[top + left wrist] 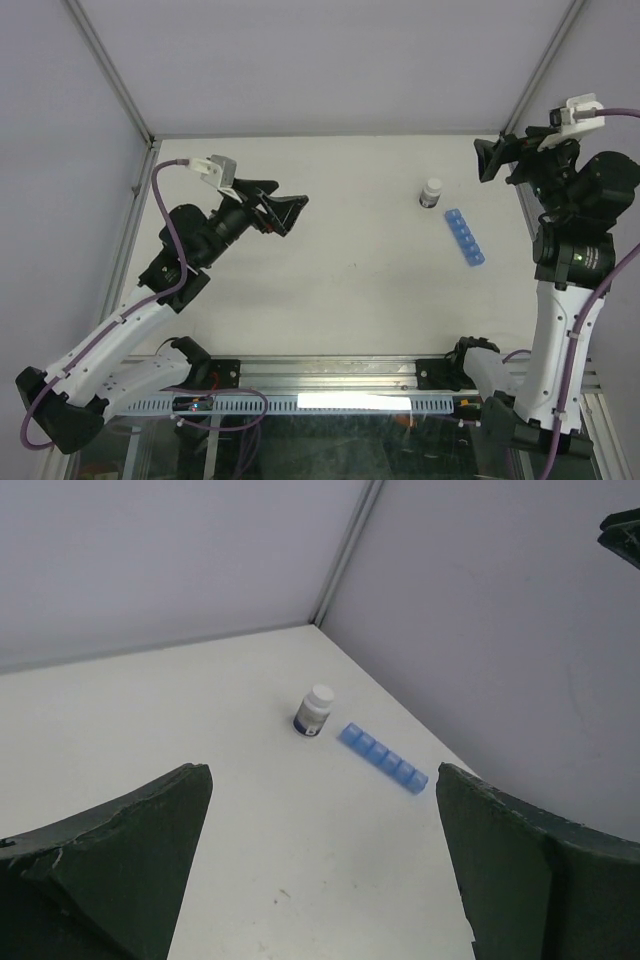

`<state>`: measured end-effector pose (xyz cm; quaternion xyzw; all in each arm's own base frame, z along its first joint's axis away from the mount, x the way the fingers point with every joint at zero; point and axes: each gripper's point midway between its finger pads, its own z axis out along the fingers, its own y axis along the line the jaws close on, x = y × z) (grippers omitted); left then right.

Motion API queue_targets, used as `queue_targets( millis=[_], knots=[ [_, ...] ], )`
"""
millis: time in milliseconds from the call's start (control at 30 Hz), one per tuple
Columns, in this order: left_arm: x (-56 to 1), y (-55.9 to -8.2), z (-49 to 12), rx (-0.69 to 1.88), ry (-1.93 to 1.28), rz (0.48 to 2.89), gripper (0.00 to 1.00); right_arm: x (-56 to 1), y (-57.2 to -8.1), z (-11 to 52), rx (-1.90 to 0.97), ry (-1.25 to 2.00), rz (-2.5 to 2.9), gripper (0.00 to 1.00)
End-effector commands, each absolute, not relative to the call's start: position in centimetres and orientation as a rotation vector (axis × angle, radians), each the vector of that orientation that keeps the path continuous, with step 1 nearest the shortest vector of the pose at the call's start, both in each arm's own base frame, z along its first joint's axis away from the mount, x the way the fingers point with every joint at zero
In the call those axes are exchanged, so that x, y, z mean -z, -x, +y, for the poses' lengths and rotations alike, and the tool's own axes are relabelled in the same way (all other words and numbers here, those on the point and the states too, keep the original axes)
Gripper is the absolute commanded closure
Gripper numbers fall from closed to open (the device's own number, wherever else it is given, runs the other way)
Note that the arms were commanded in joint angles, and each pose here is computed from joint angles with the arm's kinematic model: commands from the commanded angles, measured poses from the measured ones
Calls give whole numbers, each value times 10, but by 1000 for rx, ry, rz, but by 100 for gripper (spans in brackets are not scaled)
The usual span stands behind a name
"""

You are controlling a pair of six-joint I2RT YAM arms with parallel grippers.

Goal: Sort the pills into containers

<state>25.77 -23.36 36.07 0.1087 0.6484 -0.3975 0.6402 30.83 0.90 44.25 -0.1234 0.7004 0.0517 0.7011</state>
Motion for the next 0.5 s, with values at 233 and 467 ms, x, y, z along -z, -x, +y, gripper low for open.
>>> queue_targets(
  millis=[233,467],
  knots=[
    [-428,-246,-231,900,-333,1379,1,-484,-279,33,-321,157,1491,1],
    [-436,-241,-231,900,-361,1368,1,-481,-283,35,-350,160,1503,1]
  ],
)
